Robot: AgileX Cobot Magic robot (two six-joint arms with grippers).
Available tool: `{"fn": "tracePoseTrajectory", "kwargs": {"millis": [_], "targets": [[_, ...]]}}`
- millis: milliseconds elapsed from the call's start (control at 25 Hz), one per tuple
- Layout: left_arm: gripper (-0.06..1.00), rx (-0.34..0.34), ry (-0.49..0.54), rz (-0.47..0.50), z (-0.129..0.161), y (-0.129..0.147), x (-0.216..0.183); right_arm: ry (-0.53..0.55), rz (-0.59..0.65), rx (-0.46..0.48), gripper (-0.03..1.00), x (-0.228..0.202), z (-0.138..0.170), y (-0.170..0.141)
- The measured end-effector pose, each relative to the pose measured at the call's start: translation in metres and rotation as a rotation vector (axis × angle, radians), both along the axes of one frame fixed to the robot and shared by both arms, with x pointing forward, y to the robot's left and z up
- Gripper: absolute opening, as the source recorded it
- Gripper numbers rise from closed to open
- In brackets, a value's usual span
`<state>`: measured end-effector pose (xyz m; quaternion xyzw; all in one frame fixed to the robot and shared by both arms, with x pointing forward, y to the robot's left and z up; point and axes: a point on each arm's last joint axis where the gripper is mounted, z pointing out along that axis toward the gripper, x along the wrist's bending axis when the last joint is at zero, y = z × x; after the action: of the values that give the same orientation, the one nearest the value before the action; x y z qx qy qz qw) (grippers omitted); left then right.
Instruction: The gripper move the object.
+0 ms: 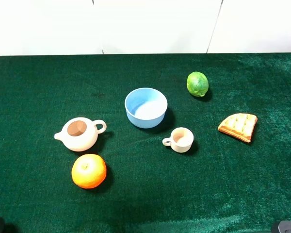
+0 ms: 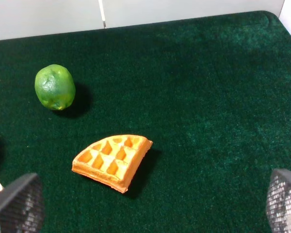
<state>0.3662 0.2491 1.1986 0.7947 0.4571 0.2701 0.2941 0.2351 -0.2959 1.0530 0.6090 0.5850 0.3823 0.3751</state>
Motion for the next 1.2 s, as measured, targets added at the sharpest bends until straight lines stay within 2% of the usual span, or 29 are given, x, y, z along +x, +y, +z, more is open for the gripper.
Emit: {"fn": "tracePoseTrajectory", "kwargs": {"millis": [320, 680, 920, 1200], "targets": [[0.99, -0.059, -0.054, 0.197, -0.026, 0.040, -0.050, 0.000, 0.000, 0.000, 0.69, 0.000, 0.000, 0.000], [0.99, -0.098, -0.086, 0.392, -0.076, 0.056, -0.097, 0.000, 0.000, 0.000, 0.69, 0.000, 0.000, 0.000], [0.99, -0.119, -0.187, 0.397, -0.112, 0.054, -0.117, 0.000, 0.000, 0.000, 0.69, 0.000, 0.000, 0.000], [0.99, -0.170, -0.198, 0.370, -0.143, 0.050, -0.123, 0.000, 0.000, 0.000, 0.69, 0.000, 0.000, 0.000]]}}
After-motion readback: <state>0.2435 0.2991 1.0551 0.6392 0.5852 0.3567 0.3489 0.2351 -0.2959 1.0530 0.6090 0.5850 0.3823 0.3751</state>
